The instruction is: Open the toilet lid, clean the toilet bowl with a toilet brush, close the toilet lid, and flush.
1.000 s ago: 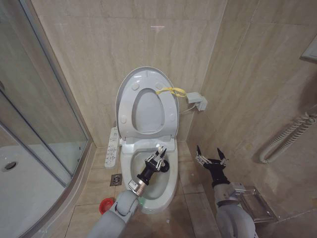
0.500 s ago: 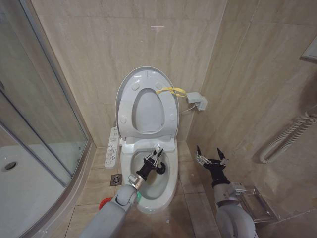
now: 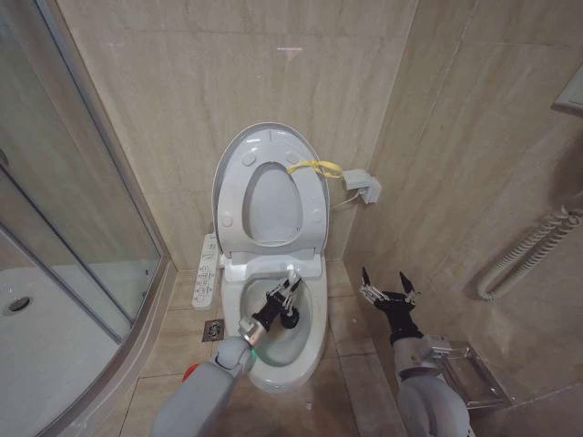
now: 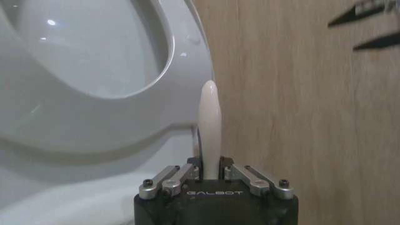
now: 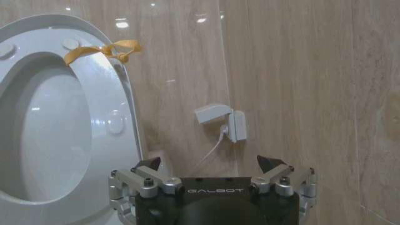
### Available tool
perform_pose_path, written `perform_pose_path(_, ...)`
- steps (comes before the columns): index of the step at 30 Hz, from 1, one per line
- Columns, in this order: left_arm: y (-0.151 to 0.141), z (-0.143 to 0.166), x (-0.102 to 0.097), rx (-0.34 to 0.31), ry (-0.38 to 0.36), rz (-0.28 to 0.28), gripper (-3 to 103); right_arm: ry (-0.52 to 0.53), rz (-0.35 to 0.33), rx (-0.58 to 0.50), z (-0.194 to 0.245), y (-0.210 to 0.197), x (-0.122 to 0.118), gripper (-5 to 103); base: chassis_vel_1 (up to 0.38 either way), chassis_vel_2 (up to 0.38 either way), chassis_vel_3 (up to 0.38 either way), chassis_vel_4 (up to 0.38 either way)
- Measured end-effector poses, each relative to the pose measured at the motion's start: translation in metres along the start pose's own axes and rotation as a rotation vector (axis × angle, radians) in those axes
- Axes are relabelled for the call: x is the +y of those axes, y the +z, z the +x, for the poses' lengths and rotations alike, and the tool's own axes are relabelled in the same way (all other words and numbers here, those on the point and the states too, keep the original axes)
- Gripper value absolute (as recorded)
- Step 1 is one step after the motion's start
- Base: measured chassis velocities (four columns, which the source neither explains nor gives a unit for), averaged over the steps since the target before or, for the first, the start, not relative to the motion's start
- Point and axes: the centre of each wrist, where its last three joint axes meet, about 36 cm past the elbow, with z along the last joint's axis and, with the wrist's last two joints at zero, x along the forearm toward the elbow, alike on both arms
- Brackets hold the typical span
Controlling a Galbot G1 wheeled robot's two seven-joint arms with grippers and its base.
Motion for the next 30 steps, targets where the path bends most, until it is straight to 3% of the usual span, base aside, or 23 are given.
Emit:
perform_pose_path(3, 0.004, 0.007, 0.010, 0.026, -0.012, -0.021, 17, 0.000, 0.000, 0.000, 0.000, 0.000, 0.000, 100, 0.000, 0.000, 0.000, 0.000)
perform_pose_path(7, -0.007, -0.001, 0.010, -0.005, -0.015, -0.026, 17, 0.000, 0.000, 0.000, 0.000, 0.000, 0.000, 100, 0.000, 0.000, 0.000, 0.000)
perform_pose_path(12, -0.027, -0.019, -0.012, -0.088, 0.005, -0.008, 17, 0.000, 0.000, 0.000, 0.000, 0.000, 0.000, 100, 0.000, 0.000, 0.000, 0.000)
perform_pose_path(19, -0.010, -0.008, -0.008, -0.036, -0.006, 0.000, 17, 0.000, 0.000, 0.000, 0.000, 0.000, 0.000, 100, 0.000, 0.000, 0.000, 0.000)
perform_pose_path(21, -0.002, -0.001, 0.001, -0.002, -0.059, 0.016, 17, 0.000, 0.000, 0.000, 0.000, 0.000, 0.000, 100, 0.000, 0.000, 0.000, 0.000)
perform_pose_path(24, -0.002, 0.002, 0.007, 0.009, -0.080, 0.014, 17, 0.000, 0.000, 0.000, 0.000, 0.000, 0.000, 100, 0.000, 0.000, 0.000, 0.000)
perform_pose_path(30, -0.021, -0.005, 0.002, -0.065, -0.077, 0.007, 17, 0.000, 0.000, 0.000, 0.000, 0.000, 0.000, 100, 0.000, 0.000, 0.000, 0.000)
